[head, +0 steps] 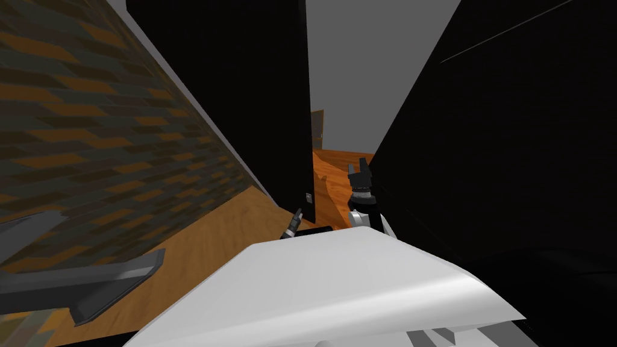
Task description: Push the door open
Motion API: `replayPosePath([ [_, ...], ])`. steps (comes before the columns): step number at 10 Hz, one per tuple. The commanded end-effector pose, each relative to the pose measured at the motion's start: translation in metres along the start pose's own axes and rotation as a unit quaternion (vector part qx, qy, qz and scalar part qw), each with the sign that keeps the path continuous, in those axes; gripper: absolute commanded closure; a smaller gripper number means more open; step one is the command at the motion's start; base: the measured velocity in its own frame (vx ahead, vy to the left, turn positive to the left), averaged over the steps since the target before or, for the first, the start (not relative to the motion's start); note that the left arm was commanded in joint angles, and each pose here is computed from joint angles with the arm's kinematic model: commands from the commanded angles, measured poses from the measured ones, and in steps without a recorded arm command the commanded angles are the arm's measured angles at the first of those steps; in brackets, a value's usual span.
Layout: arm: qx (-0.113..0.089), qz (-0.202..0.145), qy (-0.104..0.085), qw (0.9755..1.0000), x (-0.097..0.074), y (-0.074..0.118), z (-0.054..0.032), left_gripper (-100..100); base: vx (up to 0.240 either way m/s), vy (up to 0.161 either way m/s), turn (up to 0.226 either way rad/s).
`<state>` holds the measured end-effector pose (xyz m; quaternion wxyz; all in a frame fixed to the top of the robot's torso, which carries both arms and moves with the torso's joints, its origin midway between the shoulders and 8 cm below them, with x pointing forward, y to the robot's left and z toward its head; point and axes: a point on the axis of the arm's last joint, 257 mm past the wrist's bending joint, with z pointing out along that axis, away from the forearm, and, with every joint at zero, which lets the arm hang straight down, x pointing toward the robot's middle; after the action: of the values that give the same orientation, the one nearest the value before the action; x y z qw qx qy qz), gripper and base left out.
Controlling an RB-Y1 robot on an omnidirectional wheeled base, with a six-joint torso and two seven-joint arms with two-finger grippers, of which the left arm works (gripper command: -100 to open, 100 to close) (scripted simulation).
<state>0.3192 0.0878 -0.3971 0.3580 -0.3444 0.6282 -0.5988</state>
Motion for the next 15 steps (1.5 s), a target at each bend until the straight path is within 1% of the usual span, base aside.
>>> replayPosePath([
  [1,-0.004,0.007,0.000,1.0000,-0.005,0.004,-0.0001,-100,0.167,-0.071,-0.027],
  [2,-0.005,0.010,-0.001,0.9999,-0.008,0.005,0.0023,-100,0.186,-0.115,-0.034],
  [3,-0.003,0.008,-0.004,1.0000,-0.008,0.004,0.0072,-100,0.188,-0.116,-0.024],
  [6,0.012,-0.011,-0.015,0.9998,0.001,-0.006,0.0286,-100,0.174,-0.092,-0.026],
  [7,0.008,-0.006,-0.013,0.9999,0.000,-0.001,0.0240,-100,0.068,-0.041,0.000],
  [8,0.008,-0.006,-0.013,0.9999,0.000,-0.001,0.0240,100,-0.008,0.004,0.006],
  [13,0.008,-0.006,-0.013,0.9999,0.000,-0.001,0.0240,100,-0.015,0.009,-0.001],
  [14,-0.001,0.005,-0.011,0.9999,-0.010,0.005,0.0139,-100,-0.048,0.002,0.046],
  [15,-0.005,0.010,-0.012,0.9999,-0.016,0.007,0.0084,-100,-0.115,-0.002,0.079],
])
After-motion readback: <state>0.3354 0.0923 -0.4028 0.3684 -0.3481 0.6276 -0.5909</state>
